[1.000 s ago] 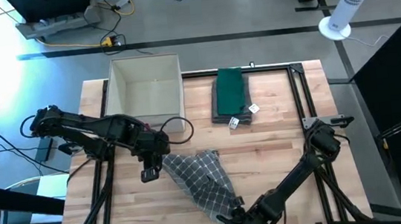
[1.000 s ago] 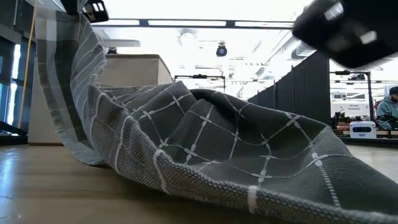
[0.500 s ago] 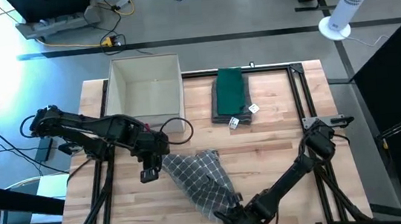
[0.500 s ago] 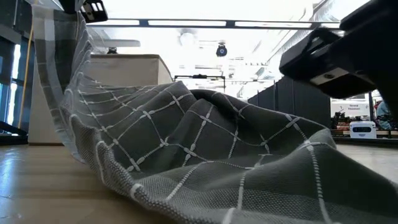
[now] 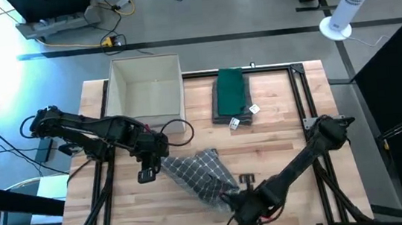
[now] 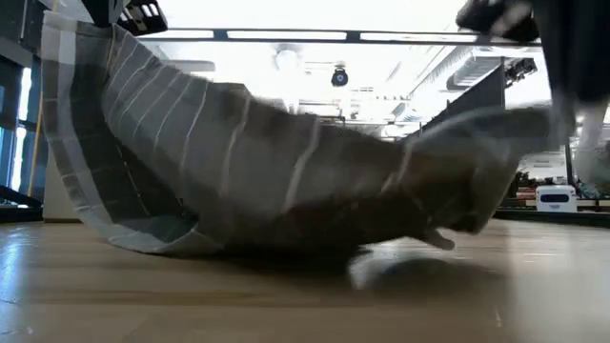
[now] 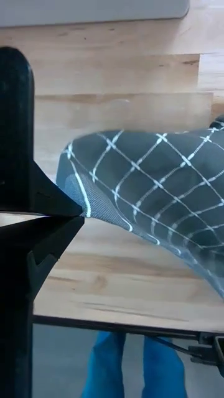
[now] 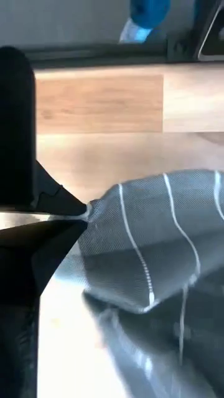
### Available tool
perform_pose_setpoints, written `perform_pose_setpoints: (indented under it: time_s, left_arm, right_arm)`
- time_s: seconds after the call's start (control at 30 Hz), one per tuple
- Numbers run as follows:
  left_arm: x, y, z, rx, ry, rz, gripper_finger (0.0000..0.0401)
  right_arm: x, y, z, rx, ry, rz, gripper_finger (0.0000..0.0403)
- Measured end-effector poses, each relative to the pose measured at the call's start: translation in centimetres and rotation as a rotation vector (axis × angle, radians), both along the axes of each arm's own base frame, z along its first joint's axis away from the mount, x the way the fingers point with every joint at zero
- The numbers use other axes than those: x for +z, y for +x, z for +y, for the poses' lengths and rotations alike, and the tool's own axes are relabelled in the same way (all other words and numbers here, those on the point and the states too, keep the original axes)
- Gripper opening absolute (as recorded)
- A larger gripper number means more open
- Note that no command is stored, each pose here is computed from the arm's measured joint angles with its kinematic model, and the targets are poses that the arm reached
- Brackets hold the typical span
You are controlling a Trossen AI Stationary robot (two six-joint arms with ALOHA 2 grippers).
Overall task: Fold towel
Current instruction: Fold the gray patterned towel
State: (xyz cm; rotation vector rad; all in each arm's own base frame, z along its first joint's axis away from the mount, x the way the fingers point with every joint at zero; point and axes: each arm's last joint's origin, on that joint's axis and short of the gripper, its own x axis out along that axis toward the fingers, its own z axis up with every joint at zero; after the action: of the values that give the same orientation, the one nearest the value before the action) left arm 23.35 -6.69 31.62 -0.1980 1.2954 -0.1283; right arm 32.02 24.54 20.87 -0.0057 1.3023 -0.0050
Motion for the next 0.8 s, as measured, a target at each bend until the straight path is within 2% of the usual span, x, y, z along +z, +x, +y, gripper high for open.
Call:
perform_pose_setpoints:
  time_s: [0.1, 0.2, 0.3, 0.43, 0.6, 0.8]
  left_arm:
    - [0.1, 0.0, 0.0, -0.022, 0.014, -0.008, 0.0]
    - [0.6, -0.1, 0.0, -0.046, 0.052, -0.033, 0.0]
    - [2.0, -0.5, 0.0, -0.057, 0.109, -0.08, 0.0]
    - [4.6, -1.5, 0.1, -0.046, 0.126, -0.158, 0.0]
    - [7.5, -3.4, 0.2, -0.039, 0.102, -0.226, 0.0]
    - [10.4, -5.9, -0.1, -0.094, 0.035, -0.299, 0.0]
  right_arm:
    - [3.3, -1.1, -1.3, -0.079, 0.009, -0.059, 0.0]
    - [7.1, -2.2, -2.7, -0.174, 0.037, -0.177, 0.0]
    - [9.9, -3.3, -3.9, -0.255, 0.039, -0.298, 0.0]
    - [13.4, -4.6, -5.4, -0.322, 0.019, -0.465, 0.0]
    - [16.8, -5.7, -6.4, -0.296, -0.005, -0.591, 0.0]
    - [22.2, -6.9, -6.6, -0.206, -0.043, -0.761, 0.0]
